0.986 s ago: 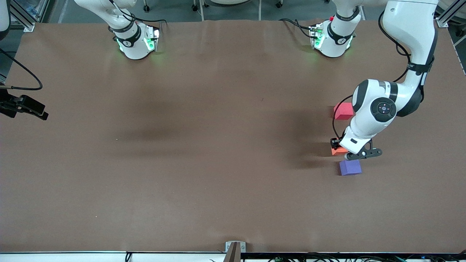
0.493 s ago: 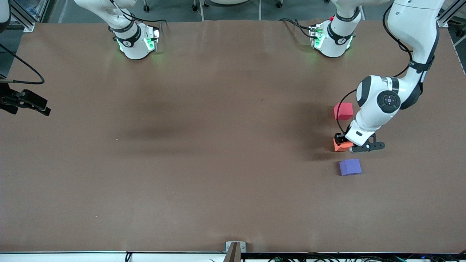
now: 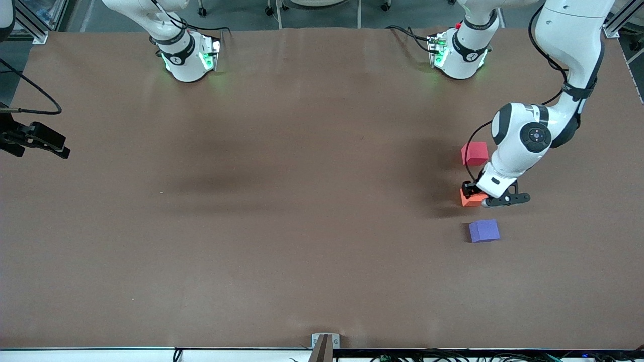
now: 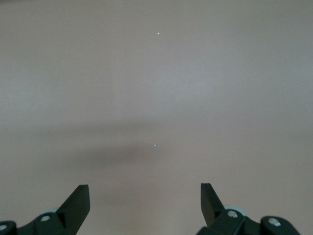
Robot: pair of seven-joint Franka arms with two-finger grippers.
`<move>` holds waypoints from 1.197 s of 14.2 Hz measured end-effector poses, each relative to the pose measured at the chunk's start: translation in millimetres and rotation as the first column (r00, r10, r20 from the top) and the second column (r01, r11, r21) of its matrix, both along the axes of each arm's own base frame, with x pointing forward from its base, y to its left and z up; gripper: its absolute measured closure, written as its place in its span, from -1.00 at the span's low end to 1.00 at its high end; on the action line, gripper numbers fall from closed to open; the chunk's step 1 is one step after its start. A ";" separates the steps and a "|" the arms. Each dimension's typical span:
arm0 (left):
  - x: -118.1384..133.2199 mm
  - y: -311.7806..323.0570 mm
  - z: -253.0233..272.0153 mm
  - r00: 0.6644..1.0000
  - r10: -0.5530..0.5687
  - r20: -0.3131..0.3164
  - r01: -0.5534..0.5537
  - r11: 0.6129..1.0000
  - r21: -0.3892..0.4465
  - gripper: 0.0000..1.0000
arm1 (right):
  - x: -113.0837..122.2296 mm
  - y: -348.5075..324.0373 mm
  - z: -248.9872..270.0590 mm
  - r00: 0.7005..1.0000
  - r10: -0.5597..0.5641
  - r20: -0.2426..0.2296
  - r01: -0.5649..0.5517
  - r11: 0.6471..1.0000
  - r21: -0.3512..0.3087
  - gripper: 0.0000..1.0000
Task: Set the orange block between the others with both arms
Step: 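Lower the orange cube between the pink and purple cubes, then open the left gripper to release the orange cube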
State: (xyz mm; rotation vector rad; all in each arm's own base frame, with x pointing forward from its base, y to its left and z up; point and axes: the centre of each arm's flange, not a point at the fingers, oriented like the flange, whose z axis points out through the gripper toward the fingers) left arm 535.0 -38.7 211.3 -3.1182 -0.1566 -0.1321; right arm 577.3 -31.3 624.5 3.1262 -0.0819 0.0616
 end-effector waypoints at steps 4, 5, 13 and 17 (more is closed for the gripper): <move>-0.3 16.2 -3.0 1.000 0.008 0.007 -0.008 1.000 -0.002 -0.09 | -0.3 -4.7 0.0 1.000 -0.008 0.000 0.008 1.000 0.000 -1.00; -0.2 15.1 -2.9 1.000 0.006 0.007 -0.006 1.000 -0.002 -0.09 | -0.3 -4.3 0.0 1.000 -0.007 0.000 0.007 1.000 0.000 -1.00; -1.1 4.2 -3.2 1.000 -0.013 0.008 0.013 1.000 -0.009 -0.09 | -2.2 -0.8 -1.9 1.000 -0.002 -0.021 0.002 1.000 0.001 -1.00; -1.9 4.1 -4.3 1.000 -0.013 0.007 0.013 1.000 -0.010 -0.20 | -2.6 0.0 -2.2 1.000 0.000 -0.024 0.000 1.000 0.002 -1.00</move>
